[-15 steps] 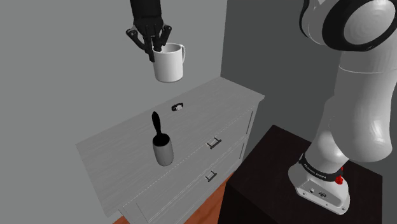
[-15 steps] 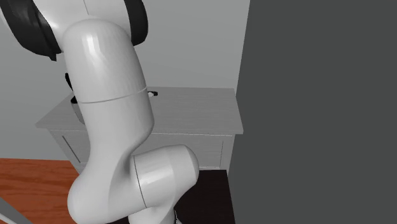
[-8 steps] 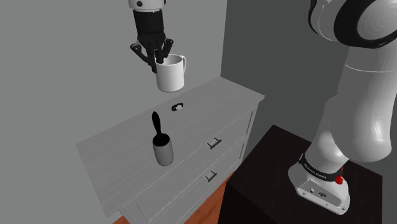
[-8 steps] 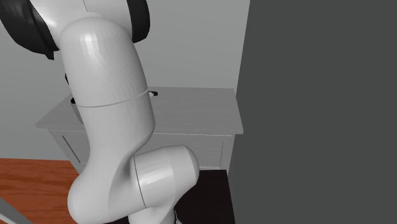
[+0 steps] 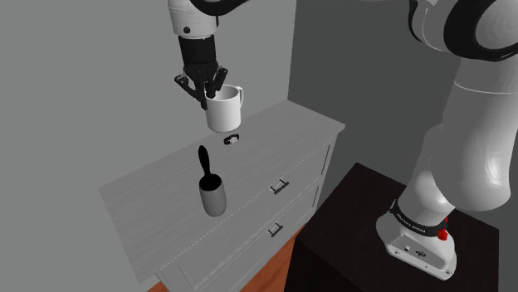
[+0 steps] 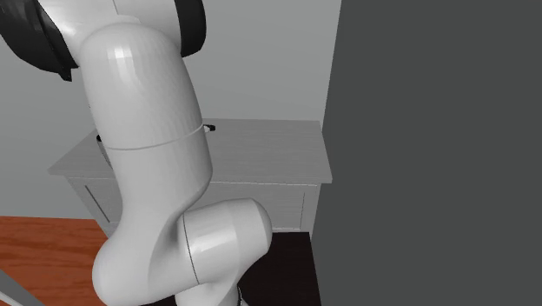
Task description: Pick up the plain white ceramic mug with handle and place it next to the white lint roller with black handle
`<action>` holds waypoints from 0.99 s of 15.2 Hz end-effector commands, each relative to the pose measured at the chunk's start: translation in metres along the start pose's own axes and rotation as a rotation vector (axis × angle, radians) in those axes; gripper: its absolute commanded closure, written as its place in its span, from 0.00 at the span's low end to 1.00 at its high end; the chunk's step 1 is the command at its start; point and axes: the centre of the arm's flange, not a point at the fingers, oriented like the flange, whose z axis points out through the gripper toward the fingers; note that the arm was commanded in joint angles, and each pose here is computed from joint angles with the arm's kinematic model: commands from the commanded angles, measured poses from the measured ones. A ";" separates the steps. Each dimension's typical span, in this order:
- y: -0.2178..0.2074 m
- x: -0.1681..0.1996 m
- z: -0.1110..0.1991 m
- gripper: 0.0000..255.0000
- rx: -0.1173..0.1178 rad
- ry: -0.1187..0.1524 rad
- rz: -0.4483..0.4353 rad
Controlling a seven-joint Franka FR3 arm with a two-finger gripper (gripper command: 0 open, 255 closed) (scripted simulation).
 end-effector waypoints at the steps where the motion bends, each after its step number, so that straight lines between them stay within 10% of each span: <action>1: 0.000 0.001 0.011 1.00 0.000 0.001 0.000; 15: 0.000 -0.002 0.085 1.00 0.000 0.001 0.000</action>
